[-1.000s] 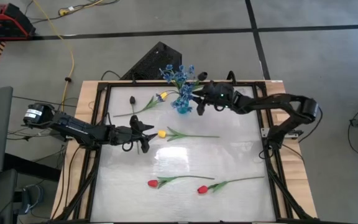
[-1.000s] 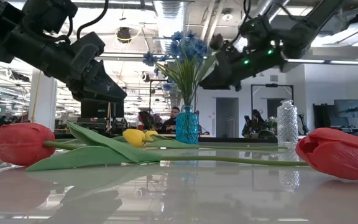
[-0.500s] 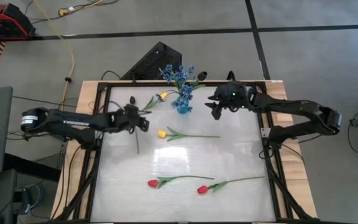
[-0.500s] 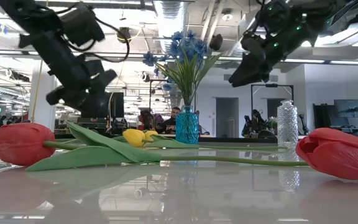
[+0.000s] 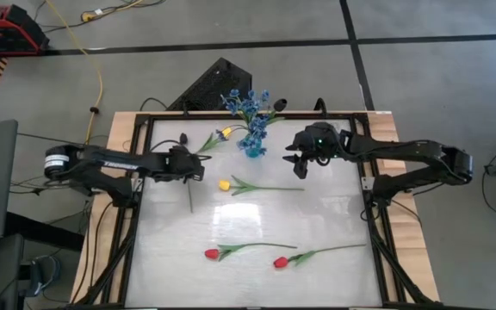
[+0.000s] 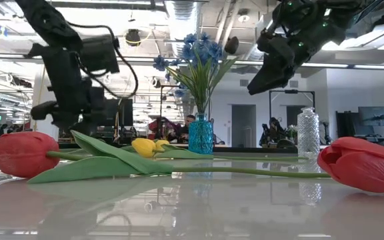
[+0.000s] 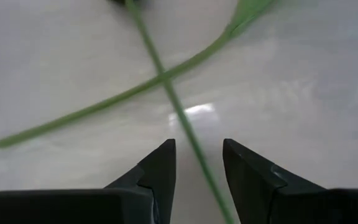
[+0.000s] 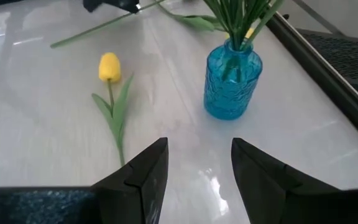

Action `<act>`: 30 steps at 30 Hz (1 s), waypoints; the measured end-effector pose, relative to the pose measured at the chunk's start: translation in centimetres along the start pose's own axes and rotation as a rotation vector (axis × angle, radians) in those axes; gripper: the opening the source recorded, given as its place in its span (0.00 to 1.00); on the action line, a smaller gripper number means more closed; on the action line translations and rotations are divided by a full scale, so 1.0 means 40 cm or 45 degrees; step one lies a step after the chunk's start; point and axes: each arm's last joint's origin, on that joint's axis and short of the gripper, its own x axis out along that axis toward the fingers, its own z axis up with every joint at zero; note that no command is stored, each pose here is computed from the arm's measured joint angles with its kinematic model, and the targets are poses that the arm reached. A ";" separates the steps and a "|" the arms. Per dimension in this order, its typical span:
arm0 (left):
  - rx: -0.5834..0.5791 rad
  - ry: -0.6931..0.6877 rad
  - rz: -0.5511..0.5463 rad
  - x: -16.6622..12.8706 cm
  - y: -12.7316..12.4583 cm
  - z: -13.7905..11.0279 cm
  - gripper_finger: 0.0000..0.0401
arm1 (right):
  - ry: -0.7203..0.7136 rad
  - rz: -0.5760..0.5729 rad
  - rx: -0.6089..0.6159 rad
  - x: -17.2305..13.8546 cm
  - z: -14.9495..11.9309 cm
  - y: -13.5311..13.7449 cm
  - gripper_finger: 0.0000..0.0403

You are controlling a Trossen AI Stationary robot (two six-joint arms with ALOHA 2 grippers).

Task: Sort flowers into vase by color
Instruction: Put the black flower into the blue vase

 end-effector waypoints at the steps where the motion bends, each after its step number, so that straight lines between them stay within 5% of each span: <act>1: 0.001 0.013 0.021 0.010 -0.002 -0.005 0.30 | 0.000 0.000 -0.001 0.000 0.000 0.000 0.50; 13: 0.060 0.007 0.024 0.058 -0.030 -0.018 0.22 | 0.044 -0.005 -0.024 -0.001 -0.008 -0.002 0.50; 19: 0.097 -0.143 -0.135 -0.013 -0.033 0.010 0.02 | 0.052 -0.004 -0.020 -0.001 -0.010 -0.002 0.50; 30: 0.079 -0.644 -0.454 -0.202 -0.020 0.060 0.00 | 0.065 -0.004 0.027 -0.001 -0.012 -0.001 0.50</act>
